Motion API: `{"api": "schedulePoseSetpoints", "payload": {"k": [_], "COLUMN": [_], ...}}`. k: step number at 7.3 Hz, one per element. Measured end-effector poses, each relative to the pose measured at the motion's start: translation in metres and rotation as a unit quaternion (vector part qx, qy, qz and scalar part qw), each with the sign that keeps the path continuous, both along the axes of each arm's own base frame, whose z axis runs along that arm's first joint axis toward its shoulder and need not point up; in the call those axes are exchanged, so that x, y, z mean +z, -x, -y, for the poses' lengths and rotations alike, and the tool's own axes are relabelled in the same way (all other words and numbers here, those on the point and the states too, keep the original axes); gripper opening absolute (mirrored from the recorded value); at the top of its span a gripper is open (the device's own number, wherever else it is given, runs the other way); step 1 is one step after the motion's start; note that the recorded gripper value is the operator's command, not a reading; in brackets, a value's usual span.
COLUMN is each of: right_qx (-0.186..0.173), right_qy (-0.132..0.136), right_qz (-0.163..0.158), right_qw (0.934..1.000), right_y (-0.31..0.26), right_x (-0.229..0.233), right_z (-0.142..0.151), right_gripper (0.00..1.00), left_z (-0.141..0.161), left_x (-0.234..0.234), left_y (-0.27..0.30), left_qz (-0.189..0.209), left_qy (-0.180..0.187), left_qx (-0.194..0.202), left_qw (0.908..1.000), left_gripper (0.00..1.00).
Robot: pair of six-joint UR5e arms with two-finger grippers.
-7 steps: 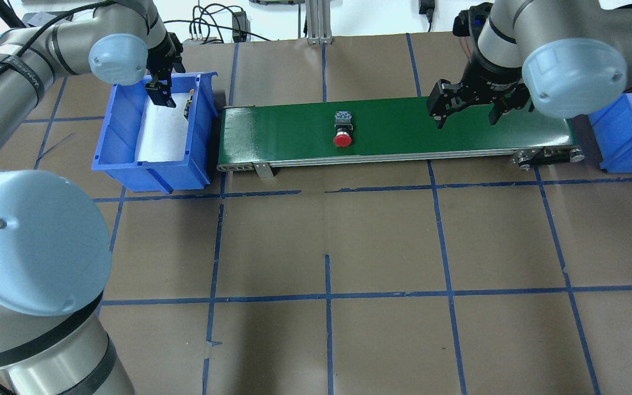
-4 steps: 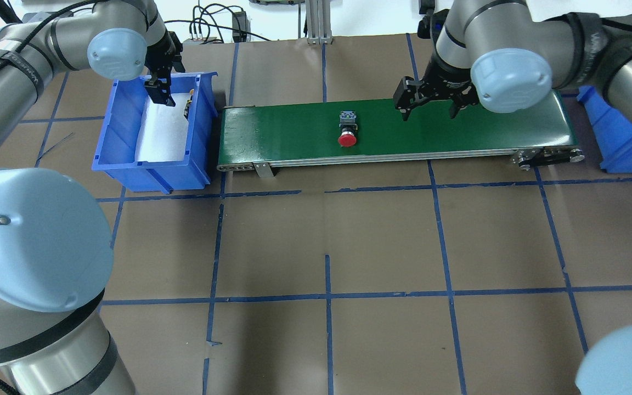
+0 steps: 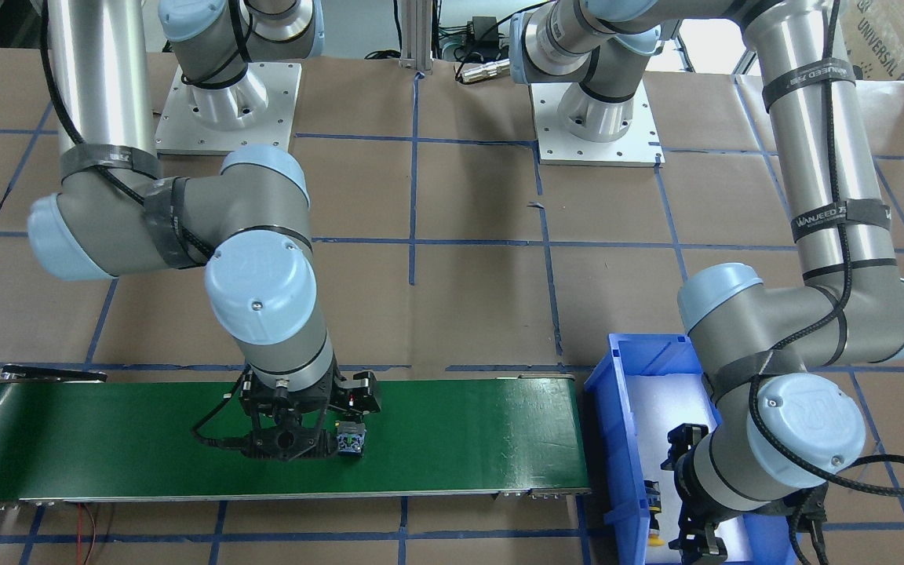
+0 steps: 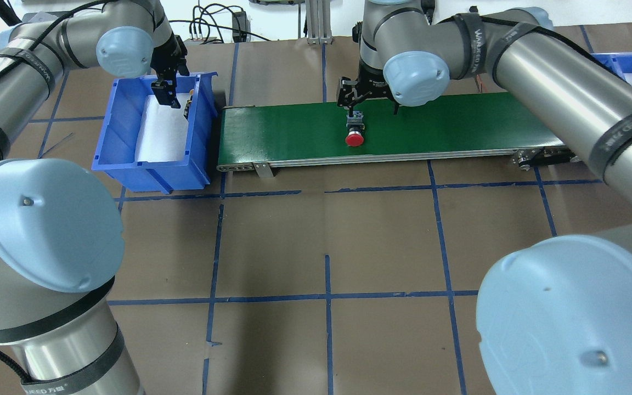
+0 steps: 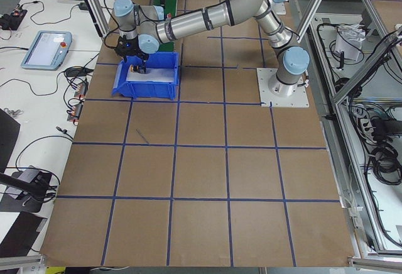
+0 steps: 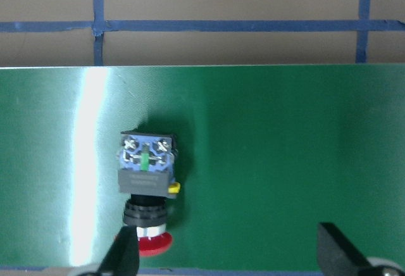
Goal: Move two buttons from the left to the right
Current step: 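Grasp the red button on the belt with the right gripper while left grips yellow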
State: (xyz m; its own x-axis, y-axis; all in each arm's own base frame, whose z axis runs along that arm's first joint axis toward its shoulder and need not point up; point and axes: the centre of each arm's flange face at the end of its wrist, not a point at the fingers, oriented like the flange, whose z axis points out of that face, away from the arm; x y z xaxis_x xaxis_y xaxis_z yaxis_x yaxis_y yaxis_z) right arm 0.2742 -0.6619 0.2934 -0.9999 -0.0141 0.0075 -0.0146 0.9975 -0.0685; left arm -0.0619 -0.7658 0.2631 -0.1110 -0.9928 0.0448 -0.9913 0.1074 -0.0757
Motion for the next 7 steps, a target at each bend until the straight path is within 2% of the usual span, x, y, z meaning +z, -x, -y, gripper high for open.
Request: {"api": "schedulePoseSetpoints", "payload": {"k": [2,4,5,6,7], "right_qx": [-0.011,-0.011,-0.008,-0.004,0.001], "right_qy": [0.002,0.006,0.005,0.002,-0.001], "right_qz": [-0.007,-0.007,-0.007,-0.006,-0.004], "right_qw": [0.9999,0.9999,0.9999,1.0,1.0], "right_y": [-0.014,-0.012,-0.009,-0.007,-0.004], "right_x": [-0.014,-0.02,-0.022,-0.026,-0.03], "right_z": [0.016,0.033,0.038,0.04,0.041], "right_gripper": [0.96,0.83,0.65,0.31,0.13], "left_z": [0.001,0.004,0.007,0.009,0.011], "left_x": [-0.011,-0.024,-0.028,-0.031,-0.033], "left_y": [0.001,0.002,0.001,0.001,0.001], "left_qz": [-0.002,-0.003,-0.003,-0.004,-0.004], "left_qy": [-0.008,-0.012,-0.012,-0.012,-0.012], "left_qx": [0.016,0.02,0.02,0.02,0.02], "left_qw": [0.9998,0.9997,0.9997,0.9997,0.9997], "left_gripper": [1.0,1.0,1.0,1.0,1.0]}}
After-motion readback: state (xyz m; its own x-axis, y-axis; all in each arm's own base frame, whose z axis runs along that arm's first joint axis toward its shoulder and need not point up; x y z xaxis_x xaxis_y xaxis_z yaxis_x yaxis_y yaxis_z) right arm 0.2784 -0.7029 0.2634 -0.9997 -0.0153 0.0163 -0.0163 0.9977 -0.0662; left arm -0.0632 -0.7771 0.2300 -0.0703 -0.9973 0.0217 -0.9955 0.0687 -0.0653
